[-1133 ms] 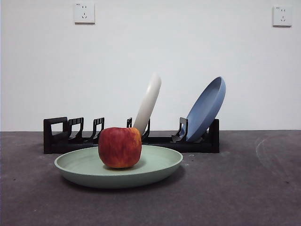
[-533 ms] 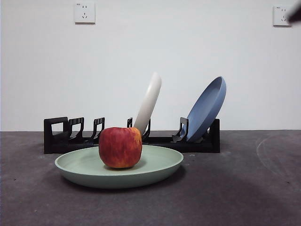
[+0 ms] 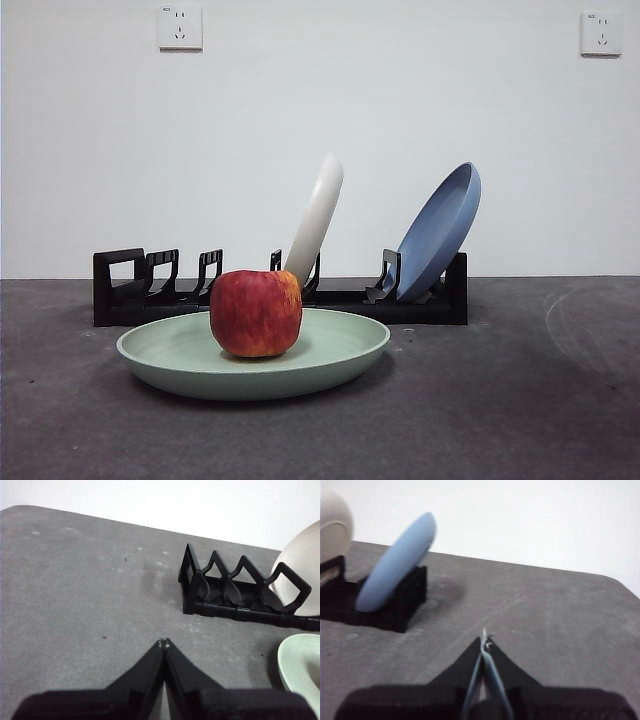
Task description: Take the green plate from the plate rack,put the plate on the table,take the apple from the table,put the apple in the plate
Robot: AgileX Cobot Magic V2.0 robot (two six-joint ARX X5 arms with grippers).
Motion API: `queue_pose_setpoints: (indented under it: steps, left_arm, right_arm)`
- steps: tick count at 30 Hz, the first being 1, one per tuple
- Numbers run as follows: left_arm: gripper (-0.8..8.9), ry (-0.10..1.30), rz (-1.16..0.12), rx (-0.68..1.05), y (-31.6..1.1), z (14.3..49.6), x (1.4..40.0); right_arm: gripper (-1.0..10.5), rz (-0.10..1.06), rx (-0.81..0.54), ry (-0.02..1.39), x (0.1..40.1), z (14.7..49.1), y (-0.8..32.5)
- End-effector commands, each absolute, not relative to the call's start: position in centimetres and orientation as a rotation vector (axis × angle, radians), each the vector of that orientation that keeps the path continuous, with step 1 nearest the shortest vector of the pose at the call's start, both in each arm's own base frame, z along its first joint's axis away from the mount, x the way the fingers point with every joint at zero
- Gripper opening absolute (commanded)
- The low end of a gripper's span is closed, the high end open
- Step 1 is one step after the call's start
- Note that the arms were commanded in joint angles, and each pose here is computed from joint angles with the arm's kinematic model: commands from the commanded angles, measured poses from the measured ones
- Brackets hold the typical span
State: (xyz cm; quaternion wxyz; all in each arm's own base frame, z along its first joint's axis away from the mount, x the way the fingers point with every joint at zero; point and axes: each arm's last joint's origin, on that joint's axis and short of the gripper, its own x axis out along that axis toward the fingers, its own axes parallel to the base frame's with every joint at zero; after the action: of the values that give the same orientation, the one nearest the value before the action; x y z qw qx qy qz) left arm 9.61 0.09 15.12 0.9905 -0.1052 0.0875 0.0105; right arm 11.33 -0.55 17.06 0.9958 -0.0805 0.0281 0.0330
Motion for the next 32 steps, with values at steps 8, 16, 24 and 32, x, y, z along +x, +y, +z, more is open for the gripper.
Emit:
queue_pose_setpoints:
  steps: [8,16,24,32]
  left_arm:
    - [-0.03,0.171,0.026,-0.199,0.1,15.0,9.7]
    - [-0.03,0.173,0.026,-0.199,0.1,15.0,9.7]
    - [-0.03,0.176,0.027,-0.199,0.1,14.9,9.7]
    - [-0.03,0.176,0.027,-0.199,0.1,14.9,9.7]
  right_arm:
    - [0.0,0.005,-0.079,0.179,9.5,15.0,-0.6]
    - [0.0,-0.025,-0.013,0.18,9.5,15.0,-0.6]
    - [0.0,-0.032,-0.014,0.176,9.6,15.0,-0.7]
    - [0.0,-0.032,-0.014,0.176,9.6,15.0,-0.7]
